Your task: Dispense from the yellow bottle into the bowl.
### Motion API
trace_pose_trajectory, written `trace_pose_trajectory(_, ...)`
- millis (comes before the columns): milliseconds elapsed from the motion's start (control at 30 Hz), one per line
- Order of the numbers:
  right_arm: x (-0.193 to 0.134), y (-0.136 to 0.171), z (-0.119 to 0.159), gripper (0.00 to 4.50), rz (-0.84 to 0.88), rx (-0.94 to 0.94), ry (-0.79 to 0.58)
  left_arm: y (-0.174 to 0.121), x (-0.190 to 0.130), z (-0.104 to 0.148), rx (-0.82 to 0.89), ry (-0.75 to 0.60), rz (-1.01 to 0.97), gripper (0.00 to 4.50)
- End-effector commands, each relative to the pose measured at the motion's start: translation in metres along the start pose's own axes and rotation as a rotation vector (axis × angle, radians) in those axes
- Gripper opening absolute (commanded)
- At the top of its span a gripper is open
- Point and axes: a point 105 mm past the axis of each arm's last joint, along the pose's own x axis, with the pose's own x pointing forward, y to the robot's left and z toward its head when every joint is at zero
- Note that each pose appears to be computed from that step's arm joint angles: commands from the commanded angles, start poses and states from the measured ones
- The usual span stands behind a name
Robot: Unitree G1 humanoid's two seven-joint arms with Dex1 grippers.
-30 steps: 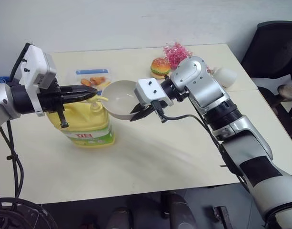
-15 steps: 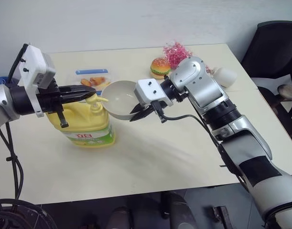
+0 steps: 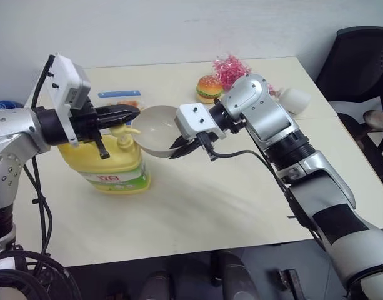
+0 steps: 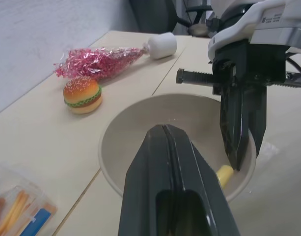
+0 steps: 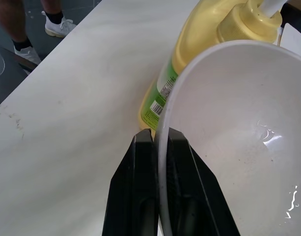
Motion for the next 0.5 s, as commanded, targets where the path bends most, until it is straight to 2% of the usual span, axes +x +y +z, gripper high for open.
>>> trace_pose_trajectory(33, -0.007, -0.006, 0.018, 0.0, -0.005, -0.078, -0.022, -0.005, -0.001, -0.009, -0.007, 0.032, 0.001, 0.01)
trace_pose_trajectory(200, -0.009, -0.003, 0.019, 0.0, 0.014, -0.09, -0.012, -0.009, -0.002, -0.025, -0.014, 0.1, -0.001, 0.01)
trace_pose_trajectory(500, -0.01, 0.01, 0.026, 0.0, 0.074, -0.139, 0.005, -0.008, -0.003, -0.029, -0.006, 0.119, -0.008, 0.01)
